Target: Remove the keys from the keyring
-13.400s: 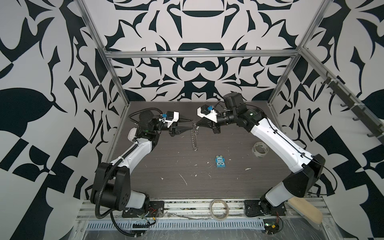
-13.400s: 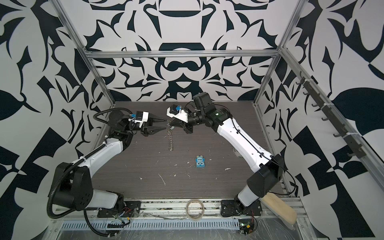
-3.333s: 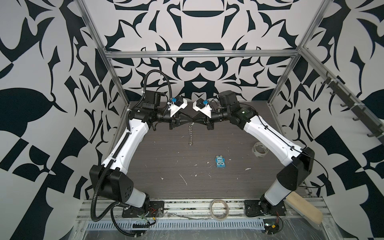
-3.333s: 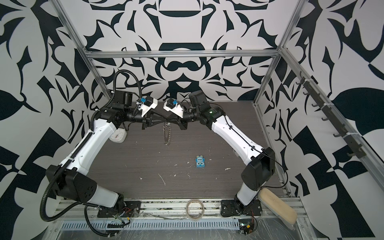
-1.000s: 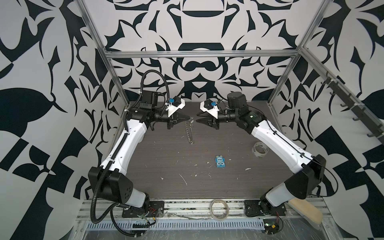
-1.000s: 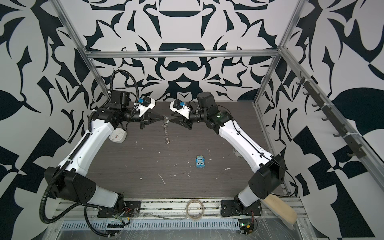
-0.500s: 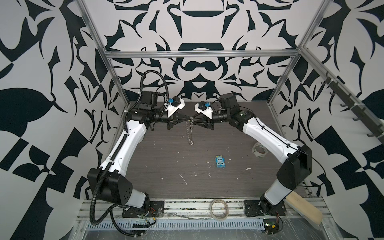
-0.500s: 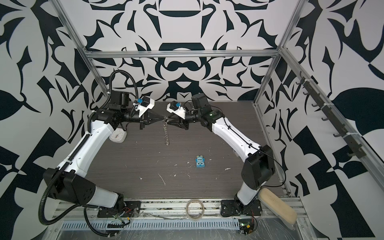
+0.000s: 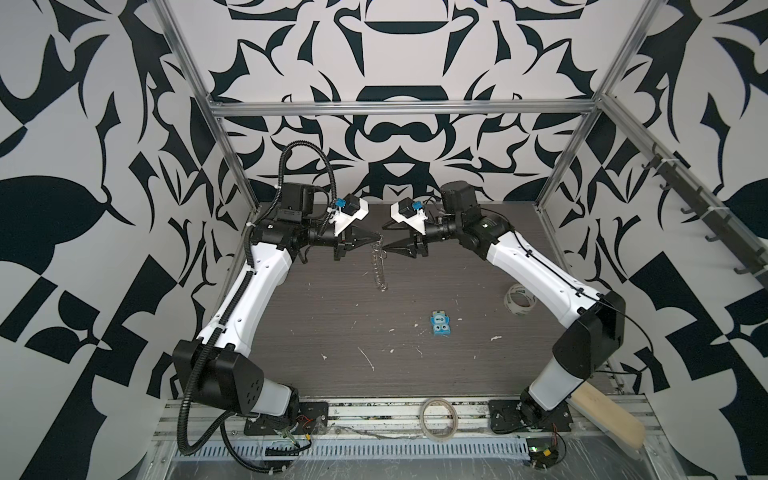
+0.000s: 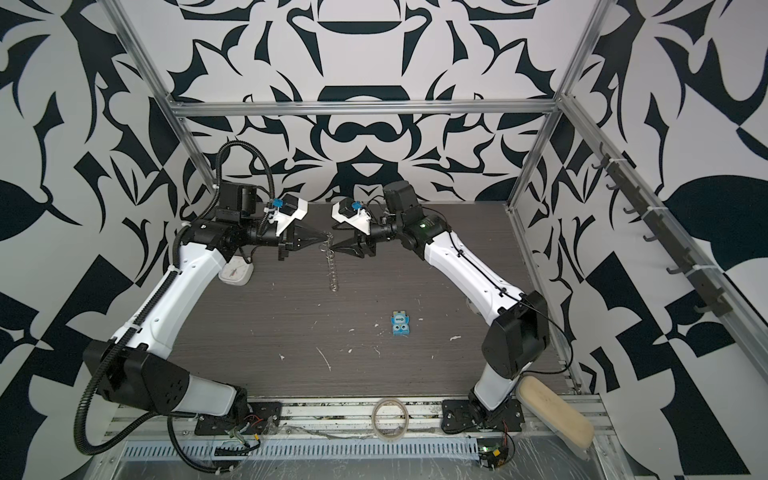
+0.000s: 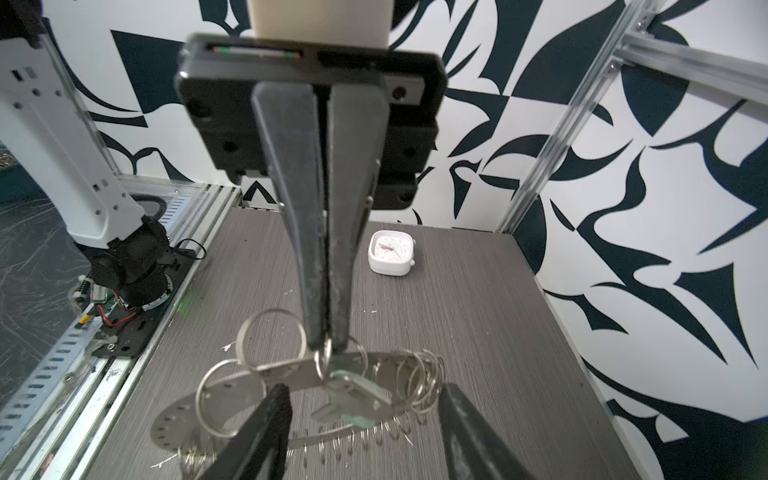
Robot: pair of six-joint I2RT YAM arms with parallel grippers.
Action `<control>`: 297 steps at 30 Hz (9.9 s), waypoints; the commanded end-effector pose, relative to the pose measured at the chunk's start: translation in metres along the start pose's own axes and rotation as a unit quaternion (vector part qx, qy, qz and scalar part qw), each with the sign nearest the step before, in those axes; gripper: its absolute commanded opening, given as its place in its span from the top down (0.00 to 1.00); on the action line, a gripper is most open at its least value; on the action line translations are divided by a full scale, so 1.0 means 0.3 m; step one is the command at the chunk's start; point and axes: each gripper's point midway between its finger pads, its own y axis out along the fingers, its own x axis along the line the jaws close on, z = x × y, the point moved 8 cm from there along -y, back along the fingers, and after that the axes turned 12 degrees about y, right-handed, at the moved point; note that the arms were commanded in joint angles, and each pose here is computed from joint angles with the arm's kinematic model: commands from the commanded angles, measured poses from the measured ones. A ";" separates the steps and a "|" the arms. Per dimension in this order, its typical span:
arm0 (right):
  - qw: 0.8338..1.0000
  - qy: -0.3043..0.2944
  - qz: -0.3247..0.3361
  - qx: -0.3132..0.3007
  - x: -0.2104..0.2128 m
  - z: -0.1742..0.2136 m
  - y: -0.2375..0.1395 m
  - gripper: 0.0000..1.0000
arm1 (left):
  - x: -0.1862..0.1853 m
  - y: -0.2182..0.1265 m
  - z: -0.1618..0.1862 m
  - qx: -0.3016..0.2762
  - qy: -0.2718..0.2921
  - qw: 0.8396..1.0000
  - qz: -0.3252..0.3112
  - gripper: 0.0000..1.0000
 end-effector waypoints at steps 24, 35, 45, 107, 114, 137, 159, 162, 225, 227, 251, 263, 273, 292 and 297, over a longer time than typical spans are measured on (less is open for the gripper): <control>0.999 -0.012 0.010 0.032 0.036 -0.043 -0.003 1.00 | -0.032 -0.019 -0.030 -0.014 0.020 1.000 0.005 1.00; 0.995 -0.004 0.059 0.083 0.050 -0.009 -0.039 1.00 | -0.018 -0.049 -0.015 -0.068 0.030 0.996 -0.041 1.00; 0.997 -0.002 0.042 0.059 0.055 -0.009 0.027 1.00 | -0.006 -0.041 -0.010 -0.140 0.016 0.989 -0.048 1.00; 0.967 -0.023 0.026 -0.254 -0.078 -0.136 0.254 1.00 | 0.054 0.089 -0.100 -0.338 0.049 0.925 -0.169 1.00; 0.975 -0.056 0.014 -0.217 -0.008 -0.109 0.327 1.00 | 0.074 0.062 -0.165 -0.359 0.062 0.913 -0.183 1.00; 0.960 -0.090 0.263 -0.021 -0.124 -0.038 -0.073 1.00 | 0.041 0.025 -0.203 -0.372 0.056 0.908 -0.185 1.00; 0.955 -0.121 0.270 0.002 0.005 -0.147 -0.214 1.00 | 0.055 0.042 -0.086 -0.328 0.002 0.930 -0.168 1.00; 0.952 -0.131 0.277 0.001 0.022 -0.170 -0.236 1.00 | 0.055 0.053 -0.069 -0.309 -0.004 0.937 -0.162 1.00; 0.968 -0.097 0.222 -0.061 0.108 -0.088 -0.135 1.00 | -0.087 0.042 -0.207 -0.319 0.177 0.928 -0.081 1.00; 0.969 -0.095 0.216 -0.068 0.112 -0.097 -0.126 1.00 | -0.080 0.042 -0.231 -0.329 0.172 0.925 -0.086 1.00; 0.961 -0.196 0.131 -0.146 0.209 -0.135 0.102 1.00 | 0.018 0.069 -0.262 -0.391 0.028 0.911 -0.126 1.00; 0.958 -0.251 0.086 -0.108 0.252 -0.109 0.307 1.00 | 0.068 0.050 -0.290 -0.426 -0.023 0.891 -0.156 1.00; 0.962 -0.220 0.093 -0.132 0.325 -0.136 0.242 1.00 | 0.071 0.067 -0.205 -0.333 0.110 0.893 -0.283 1.00; 0.972 -0.171 0.125 -0.105 0.232 -0.082 0.151 1.00 | 0.112 -0.022 -0.320 -0.409 0.063 0.861 -0.297 1.00; 0.973 -0.162 0.096 -0.133 0.241 -0.115 0.185 1.00 | 0.119 -0.033 -0.357 -0.463 0.024 0.852 -0.244 1.00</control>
